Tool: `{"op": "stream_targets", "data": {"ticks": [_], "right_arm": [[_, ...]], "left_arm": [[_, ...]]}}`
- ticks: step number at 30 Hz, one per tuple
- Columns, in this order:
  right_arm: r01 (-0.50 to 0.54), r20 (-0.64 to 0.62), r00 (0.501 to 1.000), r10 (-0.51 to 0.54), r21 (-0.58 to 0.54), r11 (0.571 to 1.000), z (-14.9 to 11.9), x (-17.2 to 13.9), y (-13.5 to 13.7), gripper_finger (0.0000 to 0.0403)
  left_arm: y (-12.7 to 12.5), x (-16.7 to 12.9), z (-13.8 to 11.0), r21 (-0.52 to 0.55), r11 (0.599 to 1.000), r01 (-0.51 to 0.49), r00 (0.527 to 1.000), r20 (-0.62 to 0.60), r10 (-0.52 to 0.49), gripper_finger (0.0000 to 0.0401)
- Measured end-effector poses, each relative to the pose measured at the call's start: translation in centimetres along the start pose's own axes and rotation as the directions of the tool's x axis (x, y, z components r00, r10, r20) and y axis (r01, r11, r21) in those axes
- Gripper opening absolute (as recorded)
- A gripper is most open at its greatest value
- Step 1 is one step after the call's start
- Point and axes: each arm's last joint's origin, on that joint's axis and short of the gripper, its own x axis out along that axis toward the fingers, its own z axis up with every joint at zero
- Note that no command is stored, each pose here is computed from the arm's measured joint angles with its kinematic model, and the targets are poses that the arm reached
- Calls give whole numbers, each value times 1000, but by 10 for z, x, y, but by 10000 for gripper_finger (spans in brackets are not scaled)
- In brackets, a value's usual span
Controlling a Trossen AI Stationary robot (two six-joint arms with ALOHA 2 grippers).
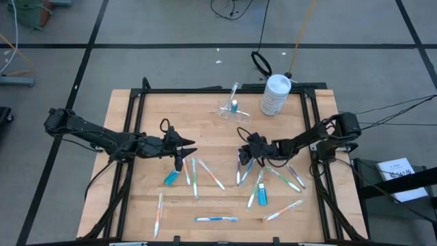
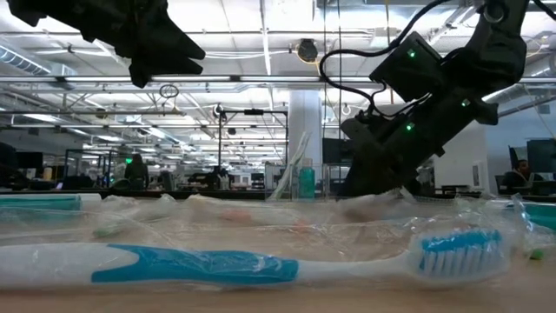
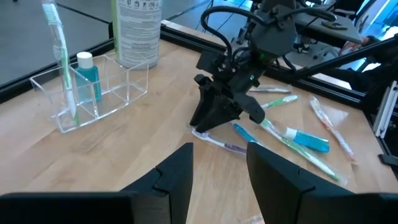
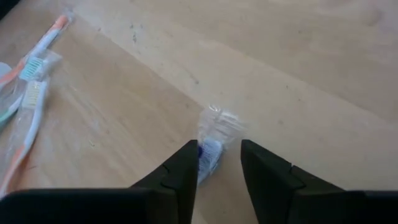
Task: Pick & Place toothbrushing station
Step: Put the purple toothbrush into the transparent organizer
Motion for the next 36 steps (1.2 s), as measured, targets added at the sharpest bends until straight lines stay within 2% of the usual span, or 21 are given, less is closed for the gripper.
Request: {"op": "stream_targets", "data": {"ticks": [10,16,21,25,28,32,36], "right_arm": [[-40,31,999,43,-81,996,5,1,2,6],[-56,62,996,63,-107,993,11,-1,3,3],[-118,158,977,142,-153,981,32,-16,12,1],[-169,278,934,227,-216,962,55,-35,20,1],[-177,380,882,280,-284,942,74,-52,23,1],[-119,515,801,305,-362,925,100,-75,20,0],[-9,644,703,302,-416,909,124,-96,12,0]], "left_arm": [[1,0,-3,0,1000,-4,999,-32,4,152],[2,0,-6,-24,1000,-18,998,-64,16,152],[2,0,-7,-24,1000,-19,998,-67,18,152],[2,0,-7,-26,999,-19,998,-67,18,152],[2,0,-7,-27,999,-19,998,-67,17,152],[2,0,-7,-27,999,-19,998,-67,18,152],[2,0,-7,-27,999,-19,998,-66,17,152]]}}
